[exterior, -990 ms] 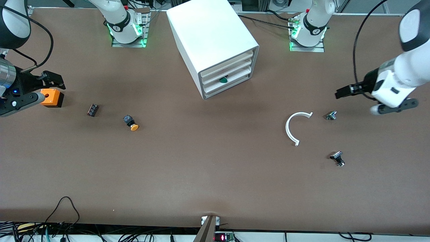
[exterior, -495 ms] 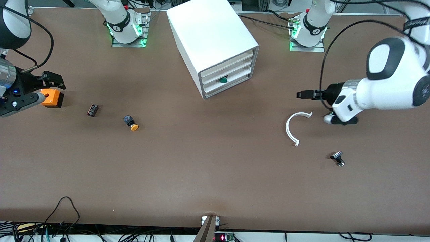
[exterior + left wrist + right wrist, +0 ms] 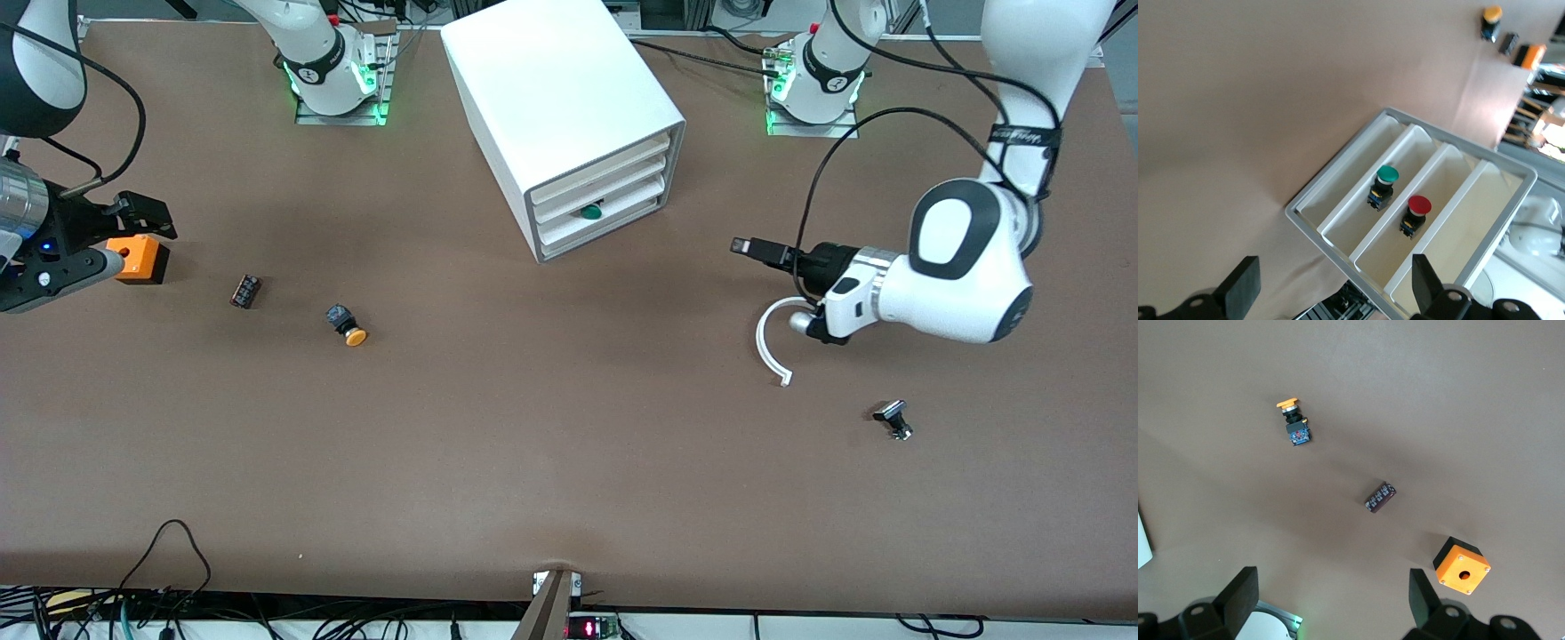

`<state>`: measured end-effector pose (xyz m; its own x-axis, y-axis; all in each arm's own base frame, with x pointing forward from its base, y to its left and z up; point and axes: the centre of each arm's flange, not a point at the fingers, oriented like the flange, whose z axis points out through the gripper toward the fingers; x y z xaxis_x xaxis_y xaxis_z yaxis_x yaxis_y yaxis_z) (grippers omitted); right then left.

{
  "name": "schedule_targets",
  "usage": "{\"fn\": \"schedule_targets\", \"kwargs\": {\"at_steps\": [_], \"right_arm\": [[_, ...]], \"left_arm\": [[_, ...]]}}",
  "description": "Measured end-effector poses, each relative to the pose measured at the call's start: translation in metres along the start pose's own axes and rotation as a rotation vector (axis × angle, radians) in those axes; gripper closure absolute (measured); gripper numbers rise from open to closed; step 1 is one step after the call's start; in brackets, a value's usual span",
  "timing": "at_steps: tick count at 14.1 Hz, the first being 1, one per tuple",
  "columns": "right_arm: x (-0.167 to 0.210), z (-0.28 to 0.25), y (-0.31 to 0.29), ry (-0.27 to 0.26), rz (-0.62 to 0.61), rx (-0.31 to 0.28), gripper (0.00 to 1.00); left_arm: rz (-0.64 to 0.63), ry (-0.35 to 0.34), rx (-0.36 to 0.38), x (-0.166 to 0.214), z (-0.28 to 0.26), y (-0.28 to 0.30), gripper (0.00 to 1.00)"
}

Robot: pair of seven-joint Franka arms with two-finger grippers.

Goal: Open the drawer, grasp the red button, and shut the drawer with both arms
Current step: 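Reach the left gripper to the cabinet drawer front and grasp it, then pull the drawer outward with the left gripper to open it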

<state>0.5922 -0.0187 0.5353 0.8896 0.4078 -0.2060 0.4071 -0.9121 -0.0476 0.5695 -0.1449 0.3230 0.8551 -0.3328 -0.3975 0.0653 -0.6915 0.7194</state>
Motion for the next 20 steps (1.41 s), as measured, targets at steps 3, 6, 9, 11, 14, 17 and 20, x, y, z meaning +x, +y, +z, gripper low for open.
{"fn": "schedule_targets", "kwargs": {"at_steps": [3,6,9,11,14,17,20], "right_arm": [[-0.001,0.0,0.001,0.0,0.002,0.0,0.0],[-0.001,0.0,0.001,0.0,0.002,0.0,0.0],[-0.001,0.0,0.001,0.0,0.002,0.0,0.0],[0.0,0.001,0.001,-0.001,0.002,0.001,0.0],[0.0,0.002,0.001,-0.004,0.002,0.002,0.0],[0.001,0.003,0.002,-0.006,0.002,0.003,0.0],[0.001,0.004,0.002,-0.007,0.002,0.003,0.0]], "left_arm": [[0.133,-0.068,-0.078,0.015,0.047,-0.011,0.01],[0.249,-0.105,-0.155,0.032,0.096,-0.015,0.01],[0.403,-0.131,-0.185,0.033,0.139,-0.011,0.01],[0.491,-0.147,-0.218,0.026,0.157,-0.008,0.01],[0.546,-0.16,-0.27,0.017,0.178,-0.007,0.01],[0.54,-0.174,-0.321,0.009,0.197,0.0,0.09],[0.526,-0.191,-0.344,0.001,0.213,0.002,0.12]]}}
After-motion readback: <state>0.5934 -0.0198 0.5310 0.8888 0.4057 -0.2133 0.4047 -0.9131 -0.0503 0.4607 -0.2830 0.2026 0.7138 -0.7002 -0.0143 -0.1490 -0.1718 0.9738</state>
